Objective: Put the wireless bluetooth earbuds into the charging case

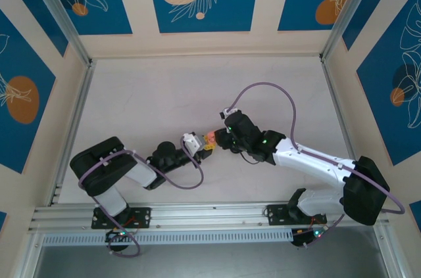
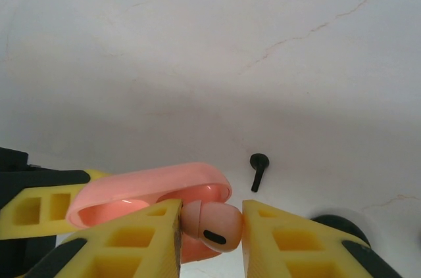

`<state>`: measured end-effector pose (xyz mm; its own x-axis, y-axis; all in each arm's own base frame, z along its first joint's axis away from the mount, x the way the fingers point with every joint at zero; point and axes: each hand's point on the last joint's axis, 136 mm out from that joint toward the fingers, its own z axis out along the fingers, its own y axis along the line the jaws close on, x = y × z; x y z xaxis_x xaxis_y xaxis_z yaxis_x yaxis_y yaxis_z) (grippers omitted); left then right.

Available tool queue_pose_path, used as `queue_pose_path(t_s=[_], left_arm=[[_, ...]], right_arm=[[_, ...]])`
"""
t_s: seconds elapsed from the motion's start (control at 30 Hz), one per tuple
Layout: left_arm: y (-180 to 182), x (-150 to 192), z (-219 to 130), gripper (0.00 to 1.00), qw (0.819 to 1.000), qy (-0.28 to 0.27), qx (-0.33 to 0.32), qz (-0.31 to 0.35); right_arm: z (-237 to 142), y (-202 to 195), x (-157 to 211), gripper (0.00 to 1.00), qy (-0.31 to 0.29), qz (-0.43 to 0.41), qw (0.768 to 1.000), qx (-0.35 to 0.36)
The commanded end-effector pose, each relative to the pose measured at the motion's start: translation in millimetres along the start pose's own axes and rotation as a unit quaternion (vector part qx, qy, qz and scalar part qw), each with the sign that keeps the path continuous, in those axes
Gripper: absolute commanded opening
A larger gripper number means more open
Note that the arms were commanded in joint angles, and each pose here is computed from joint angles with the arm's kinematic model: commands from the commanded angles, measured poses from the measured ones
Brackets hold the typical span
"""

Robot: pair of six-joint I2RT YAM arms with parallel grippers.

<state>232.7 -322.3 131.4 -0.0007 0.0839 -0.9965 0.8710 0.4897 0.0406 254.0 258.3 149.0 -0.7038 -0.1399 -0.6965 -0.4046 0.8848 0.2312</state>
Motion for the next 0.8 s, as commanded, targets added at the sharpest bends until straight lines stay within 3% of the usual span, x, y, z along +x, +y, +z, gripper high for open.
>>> queue_pose_path(t_s=[0.0,0.77], left_arm=[[-6.7,-27.1,1.8,0.09,0.999,-0.042,0.012,-0.002],[-4.4,-35.1,-2.2,0.09,0.999,-0.053,0.002,0.006]], right_arm=[[4.9,-3.6,6.1,0.28,0.001,-0.010,1.000,0.014],[-2.5,18.7,18.8,0.31,0.014,-0.026,0.999,-0.044]])
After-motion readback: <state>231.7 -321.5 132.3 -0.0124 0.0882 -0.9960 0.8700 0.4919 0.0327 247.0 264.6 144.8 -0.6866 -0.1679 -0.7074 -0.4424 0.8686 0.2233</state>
